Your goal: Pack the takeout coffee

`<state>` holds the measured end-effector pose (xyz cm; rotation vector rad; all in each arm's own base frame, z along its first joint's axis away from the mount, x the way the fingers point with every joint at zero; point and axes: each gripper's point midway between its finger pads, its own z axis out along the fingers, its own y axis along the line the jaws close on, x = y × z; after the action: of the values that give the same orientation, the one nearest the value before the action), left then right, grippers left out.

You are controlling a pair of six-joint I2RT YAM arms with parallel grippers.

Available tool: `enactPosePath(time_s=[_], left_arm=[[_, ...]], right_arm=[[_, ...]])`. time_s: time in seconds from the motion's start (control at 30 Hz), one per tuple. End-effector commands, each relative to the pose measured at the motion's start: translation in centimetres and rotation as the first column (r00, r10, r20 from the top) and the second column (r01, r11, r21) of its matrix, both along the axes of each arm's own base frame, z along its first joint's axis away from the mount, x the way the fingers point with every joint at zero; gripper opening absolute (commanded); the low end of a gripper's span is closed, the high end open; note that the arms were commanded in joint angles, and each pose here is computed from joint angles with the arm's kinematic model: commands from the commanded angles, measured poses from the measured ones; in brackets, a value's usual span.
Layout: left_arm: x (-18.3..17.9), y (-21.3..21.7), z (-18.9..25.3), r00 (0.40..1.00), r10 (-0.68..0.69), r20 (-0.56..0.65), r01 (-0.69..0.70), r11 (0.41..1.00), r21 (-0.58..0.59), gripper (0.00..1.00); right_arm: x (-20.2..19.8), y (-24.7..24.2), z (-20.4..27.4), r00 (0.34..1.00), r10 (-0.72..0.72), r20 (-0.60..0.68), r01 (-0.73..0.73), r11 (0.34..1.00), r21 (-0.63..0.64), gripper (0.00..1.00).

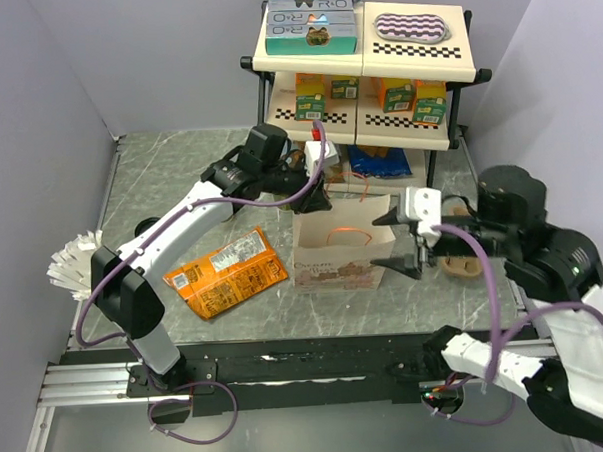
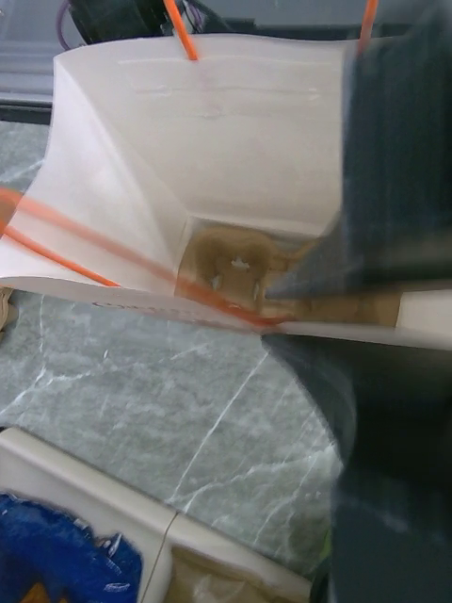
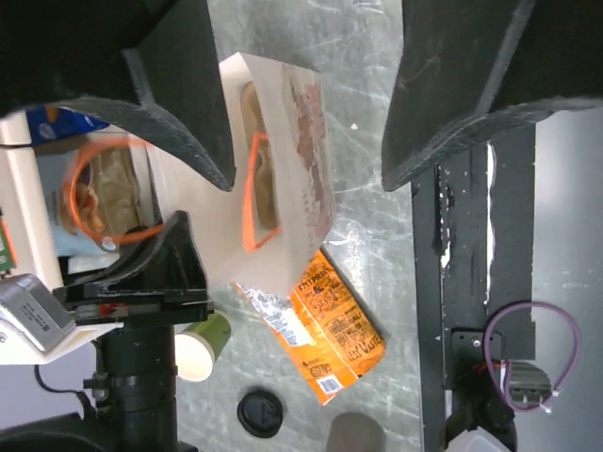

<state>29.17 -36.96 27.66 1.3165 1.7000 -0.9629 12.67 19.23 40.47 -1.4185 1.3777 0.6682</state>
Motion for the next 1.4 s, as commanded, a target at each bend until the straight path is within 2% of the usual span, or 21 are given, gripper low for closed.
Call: enactPosePath(time_s=[0.0,0.03,0.1,0.3,0.4,0.57,0.6,0.63,0.7,0.73,0.8,0.9,0.93,0.97,1.07,1.17,1.37], left_arm=[[-0.6,-0.2,2.8,0.999,-0.031,0.031,0.032,0.998,-0.059,0.37],[-0.6,-0.3,3.6,0.999,-0.032,0.041,0.035,0.996,-0.078,0.48],[-0.7,-0.5,4.8,0.999,-0.029,0.046,0.034,0.994,-0.109,0.54],[1.0,-0.7,8.8,0.991,0.033,0.13,-0.009,0.983,-0.183,0.54],[1.5,-0.4,10.6,0.989,0.039,0.146,-0.005,0.974,-0.225,0.49],[1.5,-0.4,11.8,0.99,0.006,0.14,0.029,0.969,-0.247,0.39],[1.4,-0.6,11.7,0.991,-0.01,0.134,0.043,0.968,-0.248,0.34],[1.3,-0.7,12.0,0.99,-0.019,0.138,0.054,0.966,-0.255,0.31],[1.0,-1.0,11.9,0.992,-0.046,0.12,0.076,0.962,-0.262,0.26],[0.9,-1.2,12.3,0.991,-0.054,0.12,0.085,0.959,-0.271,0.23],[0.7,-1.3,12.6,0.991,-0.068,0.115,0.098,0.955,-0.28,0.18],[0.2,-1.4,13.4,0.989,-0.092,0.118,0.123,0.948,-0.294,0.11],[0.1,-1.3,13.7,0.989,-0.089,0.115,0.12,0.947,-0.299,0.13],[0.1,-1.3,13.7,0.99,-0.085,0.112,0.116,0.947,-0.3,0.35],[-0.3,-1.0,14.1,0.991,-0.077,0.11,0.107,0.946,-0.307,0.67],[-0.4,-0.7,13.7,0.991,-0.075,0.115,0.107,0.949,-0.298,0.71],[0.3,-1.3,11.8,0.994,-0.078,0.079,0.096,0.959,-0.266,0.68]], right_arm=[[0.1,-0.2,-2.3,0.999,-0.009,-0.041,0.008,0.999,-0.041,0.73],[0.4,-0.2,-2.8,0.999,-0.007,-0.034,0.005,0.999,-0.055,0.73],[1.0,-0.1,-4.2,0.998,-0.02,-0.052,0.016,0.997,-0.078,0.75],[3.3,0.7,-5.7,0.996,-0.072,-0.052,0.067,0.995,-0.078,0.74],[4.1,1.1,-5.8,0.995,-0.085,-0.05,0.081,0.994,-0.075,0.67],[4.7,1.6,-5.0,0.995,-0.086,-0.05,0.083,0.995,-0.058,0.5],[4.8,1.6,-4.9,0.995,-0.087,-0.047,0.084,0.995,-0.054,0.47],[4.8,1.6,-4.6,0.996,-0.085,-0.041,0.082,0.995,-0.05,0.4],[4.7,1.7,-4.2,0.996,-0.078,-0.032,0.077,0.996,-0.045,0.33],[4.9,1.8,-4.1,0.996,-0.08,-0.033,0.078,0.996,-0.046,0.22],[5.0,1.8,-3.5,0.997,-0.078,-0.023,0.077,0.996,-0.037,0.12],[5.2,2.0,-2.9,0.997,-0.08,-0.013,0.08,0.996,-0.033,0.02],[5.3,2.0,-2.9,0.997,-0.079,-0.012,0.078,0.996,-0.032,0.0],[5.3,2.1,-2.7,0.997,-0.081,-0.012,0.08,0.996,-0.028,0.0],[5.4,2.1,-2.8,0.997,-0.081,-0.016,0.081,0.996,-0.029,0.0],[5.4,2.1,-2.9,0.997,-0.082,-0.015,0.081,0.996,-0.027,0.0],[5.5,2.2,-3.3,0.996,-0.086,-0.022,0.086,0.996,-0.024,0.0]])
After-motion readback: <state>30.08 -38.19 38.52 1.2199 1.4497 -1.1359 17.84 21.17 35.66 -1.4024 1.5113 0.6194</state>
